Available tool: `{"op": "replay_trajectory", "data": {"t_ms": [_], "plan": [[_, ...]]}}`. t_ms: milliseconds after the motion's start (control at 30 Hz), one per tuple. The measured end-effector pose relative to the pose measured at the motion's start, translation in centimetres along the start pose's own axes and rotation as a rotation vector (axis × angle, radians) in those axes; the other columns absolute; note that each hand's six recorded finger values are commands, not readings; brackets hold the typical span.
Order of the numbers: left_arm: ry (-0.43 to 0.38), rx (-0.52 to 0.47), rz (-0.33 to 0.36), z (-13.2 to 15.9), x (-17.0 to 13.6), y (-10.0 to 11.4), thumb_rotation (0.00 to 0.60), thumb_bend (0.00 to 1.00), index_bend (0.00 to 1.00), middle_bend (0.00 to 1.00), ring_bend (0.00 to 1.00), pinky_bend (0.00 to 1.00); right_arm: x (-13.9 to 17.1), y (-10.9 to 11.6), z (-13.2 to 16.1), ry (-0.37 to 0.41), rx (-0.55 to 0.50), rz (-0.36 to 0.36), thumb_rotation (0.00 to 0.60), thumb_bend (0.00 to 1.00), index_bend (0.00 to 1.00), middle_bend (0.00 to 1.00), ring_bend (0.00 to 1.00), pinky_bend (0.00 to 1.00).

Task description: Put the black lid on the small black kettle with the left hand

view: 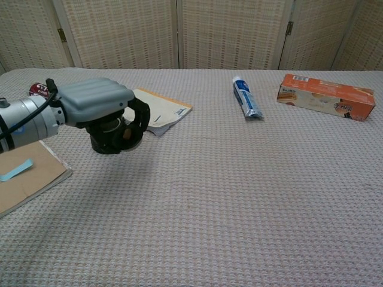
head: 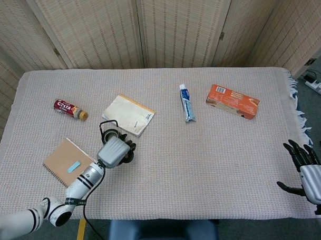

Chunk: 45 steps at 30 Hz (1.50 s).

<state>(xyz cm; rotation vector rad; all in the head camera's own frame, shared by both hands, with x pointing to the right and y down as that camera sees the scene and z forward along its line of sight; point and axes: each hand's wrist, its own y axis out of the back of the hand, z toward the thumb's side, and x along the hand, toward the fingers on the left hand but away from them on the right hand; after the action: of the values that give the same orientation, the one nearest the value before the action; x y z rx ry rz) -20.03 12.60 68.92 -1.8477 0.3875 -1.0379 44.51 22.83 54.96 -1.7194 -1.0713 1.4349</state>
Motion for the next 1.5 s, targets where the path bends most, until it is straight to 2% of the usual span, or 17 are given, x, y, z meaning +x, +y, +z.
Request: {"op": "replay_trajectory", "data": {"t_ms": [133, 367, 767, 1500], "plan": [[0.073, -0.050, -0.007, -2.1, 0.4, 0.8, 0.600, 0.17, 0.47, 0.49, 0.82, 0.78, 0.0, 0.0, -0.1, -0.004, -0.002, 0.000, 0.600, 0.00, 0.04, 0.05, 0.12, 0.02], [0.171, -0.124, -0.061, -4.8, 1.2, 1.0, 0.600, 0.17, 0.46, 0.49, 0.82, 0.78, 0.1, -0.1, -0.3, -0.008, -0.007, 0.000, 0.600, 0.00, 0.04, 0.05, 0.12, 0.02], [0.278, -0.126, -0.121, -6.9, 2.3, 0.3, 0.600, 0.17, 0.42, 0.49, 0.81, 0.78, 0.3, -0.2, -0.9, -0.025, -0.015, 0.000, 0.600, 0.00, 0.04, 0.05, 0.12, 0.02], [0.326, -0.136, -0.178, -7.3, 3.0, 0.1, 0.600, 0.17, 0.28, 0.40, 0.80, 0.78, 0.3, -0.3, -1.2, -0.033, -0.022, -0.003, 0.600, 0.00, 0.04, 0.05, 0.13, 0.02]]}}
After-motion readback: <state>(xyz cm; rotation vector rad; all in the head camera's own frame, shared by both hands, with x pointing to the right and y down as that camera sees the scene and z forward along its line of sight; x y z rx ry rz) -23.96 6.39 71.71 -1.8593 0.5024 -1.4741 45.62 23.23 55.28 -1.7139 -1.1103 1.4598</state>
